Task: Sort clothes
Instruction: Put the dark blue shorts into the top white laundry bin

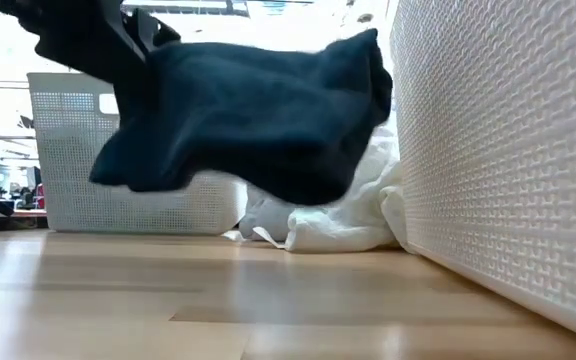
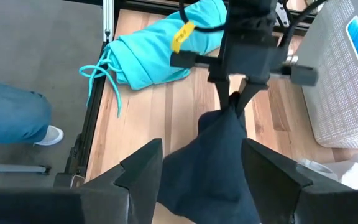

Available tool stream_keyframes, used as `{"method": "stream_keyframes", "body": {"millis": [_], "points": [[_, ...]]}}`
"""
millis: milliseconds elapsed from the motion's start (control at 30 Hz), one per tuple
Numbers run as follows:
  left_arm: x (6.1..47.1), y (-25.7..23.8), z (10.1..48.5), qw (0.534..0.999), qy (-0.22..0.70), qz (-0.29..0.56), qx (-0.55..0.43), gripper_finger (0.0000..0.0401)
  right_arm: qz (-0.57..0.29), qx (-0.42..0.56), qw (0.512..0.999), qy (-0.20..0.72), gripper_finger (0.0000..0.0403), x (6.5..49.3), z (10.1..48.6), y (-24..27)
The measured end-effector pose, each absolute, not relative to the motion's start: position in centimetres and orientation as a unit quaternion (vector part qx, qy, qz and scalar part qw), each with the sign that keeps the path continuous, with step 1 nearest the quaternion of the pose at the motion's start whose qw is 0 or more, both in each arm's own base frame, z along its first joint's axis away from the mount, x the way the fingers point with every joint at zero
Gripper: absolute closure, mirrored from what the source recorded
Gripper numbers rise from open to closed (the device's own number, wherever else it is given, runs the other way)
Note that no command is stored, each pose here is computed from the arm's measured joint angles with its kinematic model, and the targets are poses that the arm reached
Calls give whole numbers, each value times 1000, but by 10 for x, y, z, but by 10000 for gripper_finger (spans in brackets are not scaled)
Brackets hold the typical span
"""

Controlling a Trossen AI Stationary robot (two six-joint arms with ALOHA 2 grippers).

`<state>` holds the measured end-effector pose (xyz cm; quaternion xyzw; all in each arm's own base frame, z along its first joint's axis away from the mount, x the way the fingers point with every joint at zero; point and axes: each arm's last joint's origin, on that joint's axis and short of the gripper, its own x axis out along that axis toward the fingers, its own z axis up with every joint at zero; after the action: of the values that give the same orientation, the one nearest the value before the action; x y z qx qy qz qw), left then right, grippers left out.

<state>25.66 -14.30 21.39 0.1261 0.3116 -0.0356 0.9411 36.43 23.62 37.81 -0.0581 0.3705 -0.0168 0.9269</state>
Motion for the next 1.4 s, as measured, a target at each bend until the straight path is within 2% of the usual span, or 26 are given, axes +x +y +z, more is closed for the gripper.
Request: {"method": "stream_keyframes", "body": {"millis": [267, 567, 1100, 1400], "points": [[249, -142, 227, 948, 293, -29, 125, 378, -18, -57, 927, 370, 171, 365, 378, 235], [251, -143, 235, 951, 279, -31, 134, 378, -45, -73, 912, 400, 169, 392, 349, 224], [249, -156, 265, 943, 280, -25, 179, 378, -56, -66, 903, 421, 92, 421, 335, 188], [247, -158, 291, 933, 282, 8, 222, 378, -38, -49, 899, 434, 81, 433, 322, 186]]}}
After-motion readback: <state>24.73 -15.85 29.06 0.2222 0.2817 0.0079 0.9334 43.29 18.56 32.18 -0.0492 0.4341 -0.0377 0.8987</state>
